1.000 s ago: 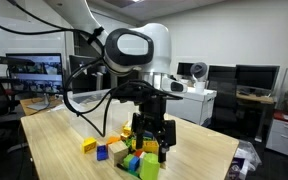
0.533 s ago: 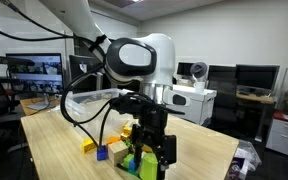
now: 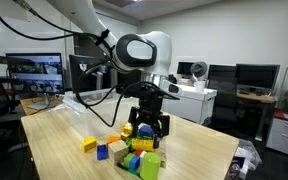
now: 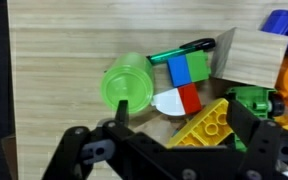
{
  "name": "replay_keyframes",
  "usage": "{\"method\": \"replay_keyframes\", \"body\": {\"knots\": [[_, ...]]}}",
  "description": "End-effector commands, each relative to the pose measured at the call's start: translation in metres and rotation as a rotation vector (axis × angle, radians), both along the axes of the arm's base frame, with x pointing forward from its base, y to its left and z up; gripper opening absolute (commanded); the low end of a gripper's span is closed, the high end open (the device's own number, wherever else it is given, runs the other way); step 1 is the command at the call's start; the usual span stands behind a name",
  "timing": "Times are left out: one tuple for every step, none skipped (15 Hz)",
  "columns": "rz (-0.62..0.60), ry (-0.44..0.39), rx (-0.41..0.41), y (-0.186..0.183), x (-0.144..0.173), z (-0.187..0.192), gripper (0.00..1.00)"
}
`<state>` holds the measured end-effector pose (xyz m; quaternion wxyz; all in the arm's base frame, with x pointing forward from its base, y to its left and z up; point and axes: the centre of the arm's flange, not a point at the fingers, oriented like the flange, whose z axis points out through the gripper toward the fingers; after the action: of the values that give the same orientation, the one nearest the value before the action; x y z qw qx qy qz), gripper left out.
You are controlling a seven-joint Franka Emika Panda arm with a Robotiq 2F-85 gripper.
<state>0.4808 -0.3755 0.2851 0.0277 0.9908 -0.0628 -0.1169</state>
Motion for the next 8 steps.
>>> {"method": "replay_keyframes", "body": {"knots": [[0.097,0.019,0.121,-0.002,0.001,0.008,1.0],[0.112,0.028,0.136,0.0,-0.001,0.006,1.0],[0.117,0.028,0.136,0.002,-0.003,0.004,1.0],[0.124,0.027,0.138,0.003,-0.004,0.003,1.0],[0.137,0.022,0.136,0.004,-0.003,0.003,1.0],[0.145,0.013,0.134,0.006,-0.001,0.004,1.0],[0.155,0.0,0.127,0.011,0.002,0.004,1.0],[0.168,-0.017,0.112,0.016,0.007,0.003,1.0]]}}
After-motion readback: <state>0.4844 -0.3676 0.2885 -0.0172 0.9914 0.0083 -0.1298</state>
